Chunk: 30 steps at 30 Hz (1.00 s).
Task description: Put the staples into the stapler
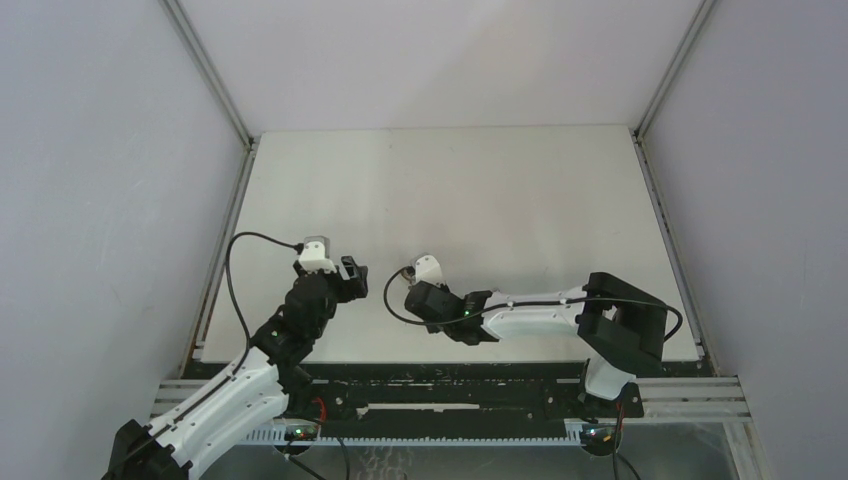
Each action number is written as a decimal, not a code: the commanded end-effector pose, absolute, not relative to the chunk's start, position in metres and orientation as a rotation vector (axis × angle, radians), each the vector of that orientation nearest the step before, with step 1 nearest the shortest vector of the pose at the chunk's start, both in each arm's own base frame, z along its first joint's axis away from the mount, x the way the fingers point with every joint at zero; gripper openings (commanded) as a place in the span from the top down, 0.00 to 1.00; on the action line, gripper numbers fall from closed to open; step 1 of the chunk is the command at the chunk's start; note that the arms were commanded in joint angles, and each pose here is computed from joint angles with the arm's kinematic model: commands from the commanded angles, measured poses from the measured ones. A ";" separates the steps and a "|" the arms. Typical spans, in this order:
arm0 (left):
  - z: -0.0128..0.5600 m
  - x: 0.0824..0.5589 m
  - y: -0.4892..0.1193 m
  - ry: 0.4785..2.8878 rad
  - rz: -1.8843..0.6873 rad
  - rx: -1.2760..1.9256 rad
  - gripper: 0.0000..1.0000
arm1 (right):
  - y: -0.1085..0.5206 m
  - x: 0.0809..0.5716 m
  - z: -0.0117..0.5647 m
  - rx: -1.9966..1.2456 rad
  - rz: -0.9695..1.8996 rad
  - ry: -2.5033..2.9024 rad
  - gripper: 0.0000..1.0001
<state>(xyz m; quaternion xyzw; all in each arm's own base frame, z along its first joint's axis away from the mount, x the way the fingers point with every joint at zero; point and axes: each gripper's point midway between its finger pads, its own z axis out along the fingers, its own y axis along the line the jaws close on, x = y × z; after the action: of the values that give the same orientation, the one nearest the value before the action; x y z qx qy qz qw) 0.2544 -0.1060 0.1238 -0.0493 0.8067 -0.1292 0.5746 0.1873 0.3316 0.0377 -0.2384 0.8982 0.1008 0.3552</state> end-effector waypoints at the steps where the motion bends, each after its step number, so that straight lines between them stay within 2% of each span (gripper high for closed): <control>1: 0.126 0.257 -0.106 1.866 -0.301 -0.099 0.19 | 0.341 0.193 0.050 -0.592 0.264 2.284 0.86; 30: 0.125 0.257 -0.105 1.870 -0.291 -0.096 0.18 | 0.338 0.192 0.036 -0.594 0.244 2.322 0.87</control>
<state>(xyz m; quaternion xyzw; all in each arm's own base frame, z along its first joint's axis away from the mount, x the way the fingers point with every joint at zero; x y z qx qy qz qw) 0.2545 -0.1057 0.1233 -0.0455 0.8074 -0.1262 0.5745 0.1882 0.3290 0.0317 -0.2397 0.9005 0.0883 0.3520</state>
